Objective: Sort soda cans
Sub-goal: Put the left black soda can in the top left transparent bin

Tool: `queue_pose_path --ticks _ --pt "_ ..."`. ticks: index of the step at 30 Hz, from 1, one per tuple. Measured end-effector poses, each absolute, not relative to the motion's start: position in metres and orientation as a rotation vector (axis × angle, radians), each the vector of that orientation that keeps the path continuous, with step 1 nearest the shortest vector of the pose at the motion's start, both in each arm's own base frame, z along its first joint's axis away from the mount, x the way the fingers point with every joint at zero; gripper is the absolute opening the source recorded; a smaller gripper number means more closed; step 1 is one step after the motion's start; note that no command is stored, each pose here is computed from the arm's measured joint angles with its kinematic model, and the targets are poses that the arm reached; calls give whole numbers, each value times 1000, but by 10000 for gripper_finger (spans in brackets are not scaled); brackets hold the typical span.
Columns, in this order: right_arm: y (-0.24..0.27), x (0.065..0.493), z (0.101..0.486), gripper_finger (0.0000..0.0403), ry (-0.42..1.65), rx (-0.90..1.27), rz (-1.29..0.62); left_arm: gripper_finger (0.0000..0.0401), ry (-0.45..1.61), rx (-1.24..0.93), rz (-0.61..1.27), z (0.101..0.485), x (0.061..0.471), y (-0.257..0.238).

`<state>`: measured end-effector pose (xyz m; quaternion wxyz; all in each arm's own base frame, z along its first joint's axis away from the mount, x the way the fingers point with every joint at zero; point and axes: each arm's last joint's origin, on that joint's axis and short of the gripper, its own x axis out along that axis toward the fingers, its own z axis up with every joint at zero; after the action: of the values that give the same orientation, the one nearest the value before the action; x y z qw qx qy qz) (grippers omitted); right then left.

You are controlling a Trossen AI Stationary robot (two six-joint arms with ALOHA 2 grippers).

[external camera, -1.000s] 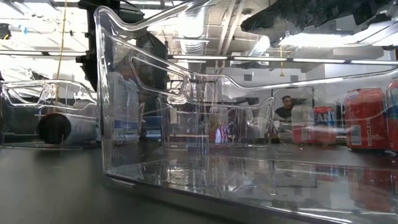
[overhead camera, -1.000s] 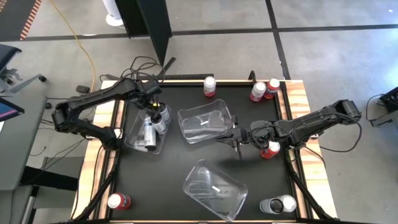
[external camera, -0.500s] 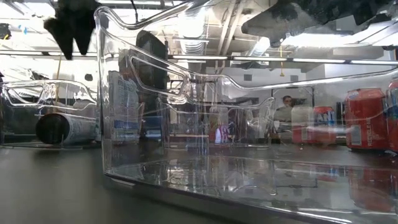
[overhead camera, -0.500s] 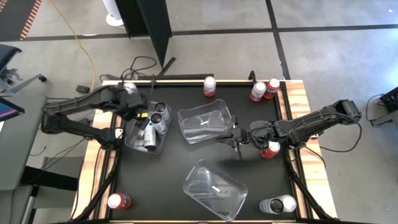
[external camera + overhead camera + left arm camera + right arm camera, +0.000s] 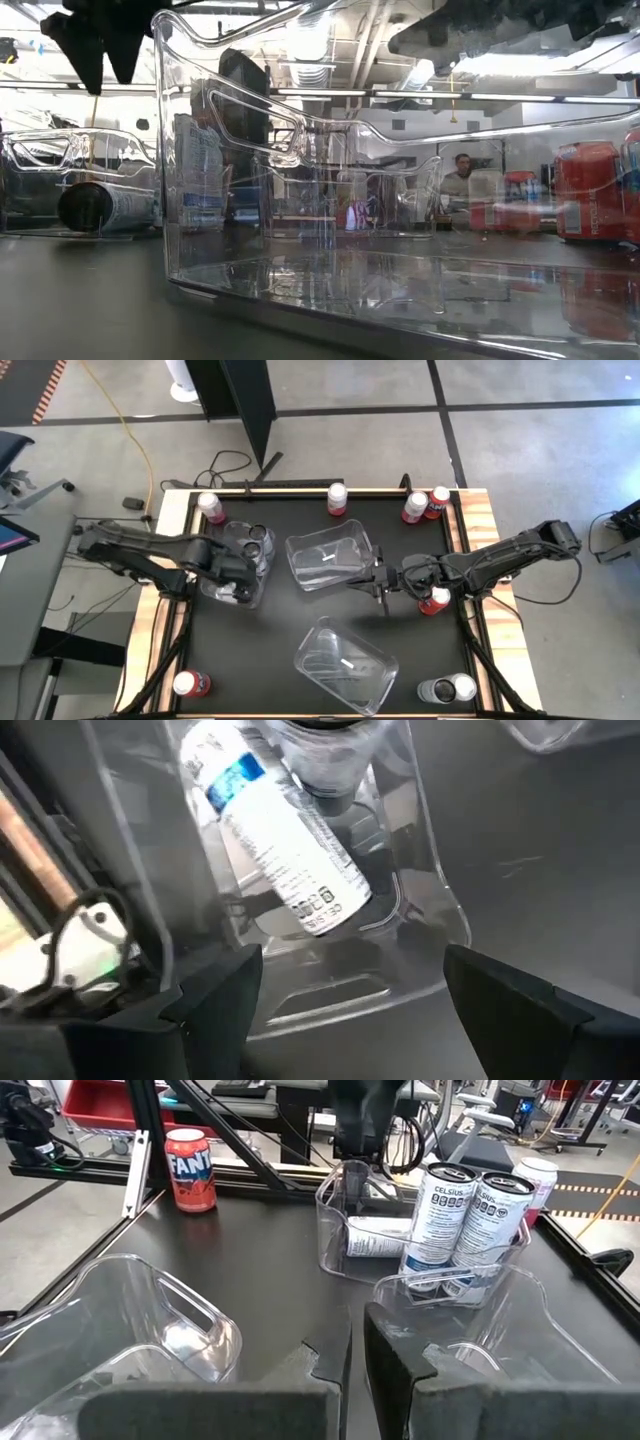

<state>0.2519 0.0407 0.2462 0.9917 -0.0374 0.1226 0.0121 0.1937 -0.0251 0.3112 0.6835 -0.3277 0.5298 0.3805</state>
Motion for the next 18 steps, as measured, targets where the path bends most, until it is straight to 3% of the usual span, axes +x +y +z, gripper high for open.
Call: queue_pose_path --ticks 13,18 --pt "48 251 246 51 244 -95 56 309 1346 -657 1041 247 223 -33" --pt "49 250 246 51 244 -99 58 309 1297 -701 1069 230 221 -32"
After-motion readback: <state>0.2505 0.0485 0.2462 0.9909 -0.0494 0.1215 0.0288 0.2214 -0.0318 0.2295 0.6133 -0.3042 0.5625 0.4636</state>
